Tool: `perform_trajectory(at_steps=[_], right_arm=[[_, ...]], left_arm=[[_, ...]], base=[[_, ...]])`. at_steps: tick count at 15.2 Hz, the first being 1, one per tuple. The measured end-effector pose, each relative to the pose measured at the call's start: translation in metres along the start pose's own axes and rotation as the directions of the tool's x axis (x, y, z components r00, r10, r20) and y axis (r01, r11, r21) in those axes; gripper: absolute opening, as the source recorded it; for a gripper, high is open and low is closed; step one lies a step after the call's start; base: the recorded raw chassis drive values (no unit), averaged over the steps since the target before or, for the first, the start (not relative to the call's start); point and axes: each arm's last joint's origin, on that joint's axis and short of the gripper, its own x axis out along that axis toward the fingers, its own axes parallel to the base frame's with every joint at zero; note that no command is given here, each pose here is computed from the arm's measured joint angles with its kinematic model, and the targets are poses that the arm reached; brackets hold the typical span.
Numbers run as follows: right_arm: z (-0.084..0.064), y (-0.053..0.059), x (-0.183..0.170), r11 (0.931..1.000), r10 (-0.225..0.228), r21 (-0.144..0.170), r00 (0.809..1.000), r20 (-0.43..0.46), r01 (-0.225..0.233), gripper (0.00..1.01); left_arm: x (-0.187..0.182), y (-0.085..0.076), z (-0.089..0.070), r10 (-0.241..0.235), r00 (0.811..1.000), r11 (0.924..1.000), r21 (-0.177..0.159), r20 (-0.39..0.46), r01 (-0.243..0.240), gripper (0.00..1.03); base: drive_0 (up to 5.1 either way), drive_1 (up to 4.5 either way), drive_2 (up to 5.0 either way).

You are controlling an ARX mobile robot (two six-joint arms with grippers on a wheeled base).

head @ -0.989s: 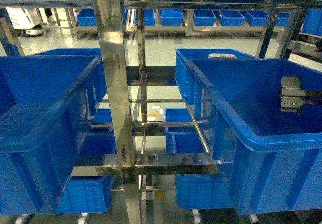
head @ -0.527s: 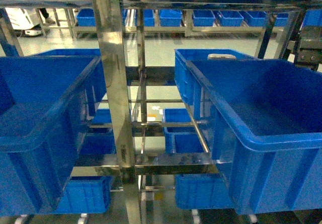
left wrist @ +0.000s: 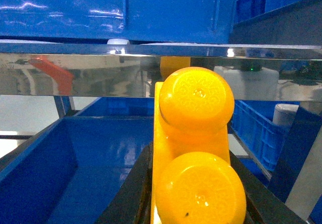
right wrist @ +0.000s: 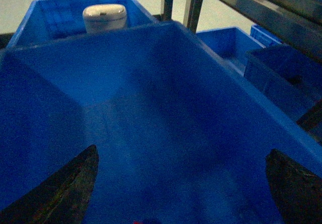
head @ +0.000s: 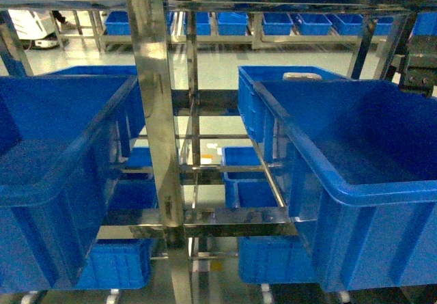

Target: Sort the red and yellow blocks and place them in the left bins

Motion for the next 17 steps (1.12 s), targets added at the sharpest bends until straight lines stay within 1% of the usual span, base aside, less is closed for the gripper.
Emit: perform_trajectory(at_steps=[1,2,3,4,6,8,10,12,14,16,17], right_arm=[[-0.009,0.002,-0.01,0.9998,0.011,-0.014,1.0,-0.018,-0.012,0.98],[-0.014,0.004,-0.026,0.9987,0.043,-0.026,0.999,-0.022,-0.043,0.98],[-0.014,0.006,-0.036,0.9975,0.064,-0.028,0.998,-0.008,-0.065,0.98],[-0.014,0.006,-0.043,0.9972,0.07,-0.027,0.998,-0.001,-0.07,0.98],[-0.018,-0.001,-0.059,0.9982,0.053,-0.029,0.999,0.003,-0.053,0.98],[-0.014,-0.001,-0.062,0.9982,0.056,-0.023,0.998,0.02,-0.056,0.98],[-0.015,0.0,-0.063,0.9979,0.061,-0.026,0.998,0.018,-0.06,0.98],[-0.015,0.0,-0.063,0.9979,0.061,-0.025,0.998,0.018,-0.06,0.98],[-0.015,0.0,-0.063,0.9979,0.061,-0.026,0.998,0.018,-0.06,0.98],[-0.015,0.0,-0.063,0.9979,0.061,-0.026,0.998,0.018,-0.06,0.98],[-0.015,0.0,-0.063,0.9979,0.061,-0.025,0.998,0.018,-0.06,0.98]], left_arm=[[0.0,0.0,0.0,0.001,1.0,1.0,0.0,-0.001,-0.001,0.26],[0.0,0.0,0.0,0.0,1.0,1.0,0.0,0.0,0.0,0.26],[0.0,0.0,0.0,0.0,1.0,1.0,0.0,0.002,0.0,0.26],[0.0,0.0,0.0,0.0,1.0,1.0,0.0,0.0,0.0,0.26],[0.0,0.0,0.0,0.001,1.0,1.0,0.0,0.0,-0.001,0.26],[0.0,0.0,0.0,0.0,1.0,1.0,0.0,0.0,0.0,0.26],[0.0,0.0,-0.001,0.002,1.0,1.0,0.002,-0.01,-0.002,0.26],[-0.001,-0.001,-0.001,0.03,0.999,0.9996,-0.001,-0.014,-0.03,0.26],[-0.002,-0.004,-0.002,0.04,0.999,0.9992,0.0,-0.019,-0.04,0.26],[-0.002,-0.002,-0.005,0.058,0.997,0.9983,0.001,-0.045,-0.058,0.26],[-0.001,0.001,-0.007,0.073,0.996,0.9973,-0.006,-0.047,-0.073,0.26]], base=[[0.0,0.0,0.0],[0.0,0.0,0.0],[0.0,0.0,0.0],[0.0,0.0,0.0],[0.0,0.0,0.0],[0.0,0.0,0.0],[0.0,0.0,0.0],[0.0,0.0,0.0],[0.0,0.0,0.0],[0.0,0.0,0.0],[0.0,0.0,0.0]])
